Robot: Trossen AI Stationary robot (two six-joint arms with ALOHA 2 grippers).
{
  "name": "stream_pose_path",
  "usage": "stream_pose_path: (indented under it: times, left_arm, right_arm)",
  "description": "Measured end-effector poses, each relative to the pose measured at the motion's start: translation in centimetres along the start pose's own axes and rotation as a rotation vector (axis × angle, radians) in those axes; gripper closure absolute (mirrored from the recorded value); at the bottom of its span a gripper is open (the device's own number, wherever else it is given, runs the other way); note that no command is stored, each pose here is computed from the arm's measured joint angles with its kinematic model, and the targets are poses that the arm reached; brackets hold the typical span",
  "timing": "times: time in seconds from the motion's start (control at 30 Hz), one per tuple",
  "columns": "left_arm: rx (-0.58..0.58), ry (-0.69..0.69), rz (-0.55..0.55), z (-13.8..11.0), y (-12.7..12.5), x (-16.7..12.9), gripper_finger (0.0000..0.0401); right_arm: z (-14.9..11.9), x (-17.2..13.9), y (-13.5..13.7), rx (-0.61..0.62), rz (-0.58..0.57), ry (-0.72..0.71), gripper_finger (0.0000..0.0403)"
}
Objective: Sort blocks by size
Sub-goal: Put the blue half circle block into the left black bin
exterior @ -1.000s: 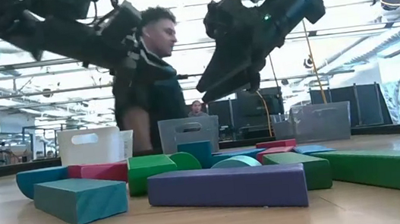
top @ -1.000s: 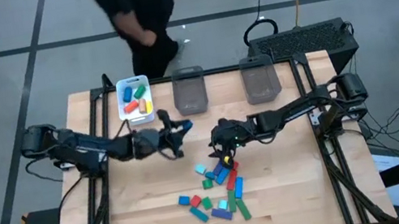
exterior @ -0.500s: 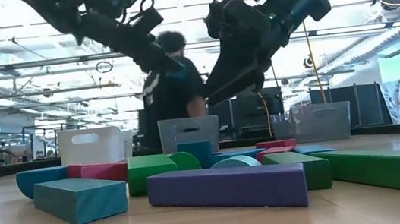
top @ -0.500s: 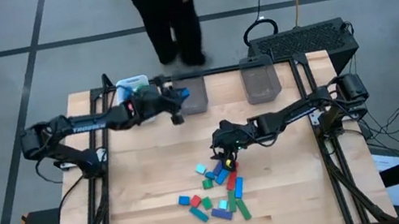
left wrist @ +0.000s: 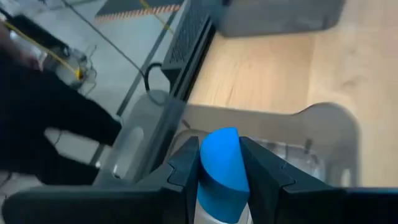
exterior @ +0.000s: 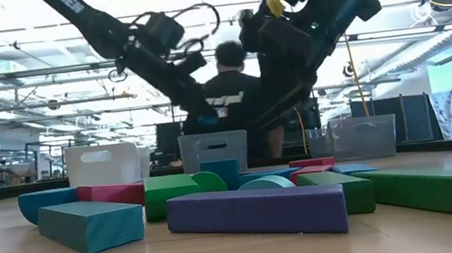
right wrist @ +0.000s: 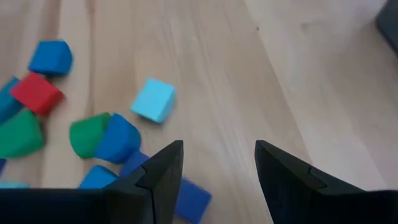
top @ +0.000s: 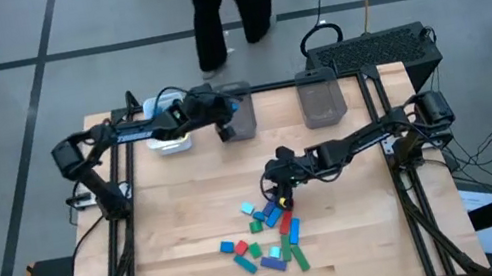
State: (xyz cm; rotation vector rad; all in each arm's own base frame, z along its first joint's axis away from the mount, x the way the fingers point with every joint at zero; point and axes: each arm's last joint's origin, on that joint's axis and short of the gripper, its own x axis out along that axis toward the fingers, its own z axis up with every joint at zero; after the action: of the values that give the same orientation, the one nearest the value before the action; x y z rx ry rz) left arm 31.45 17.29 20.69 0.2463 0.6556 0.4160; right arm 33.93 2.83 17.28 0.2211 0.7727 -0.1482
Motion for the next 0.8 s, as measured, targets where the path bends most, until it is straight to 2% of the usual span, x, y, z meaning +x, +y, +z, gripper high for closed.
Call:
stream_pose_path:
  times: [0.23, 0.4, 0.8]
  left_arm:
    - [-0.100, 0.047, -0.055, -1.3, 1.0, 1.9, 0.0303]
    - [-0.153, 0.079, -0.054, -1.7, 1.4, 2.4, 0.0299]
    - [-0.188, 0.086, -0.033, -1.8, 1.5, 2.4, 0.0180]
  right_arm:
    - [-1.4, 0.3, -0.2, -0.009, -0.023, 0.024, 0.0215]
    - [-2.9, 0.6, -0.7, 0.018, -0.025, 0.034, 0.0215]
    - [-3.7, 0.7, -0.9, 0.028, -0.012, 0.011, 0.0215]
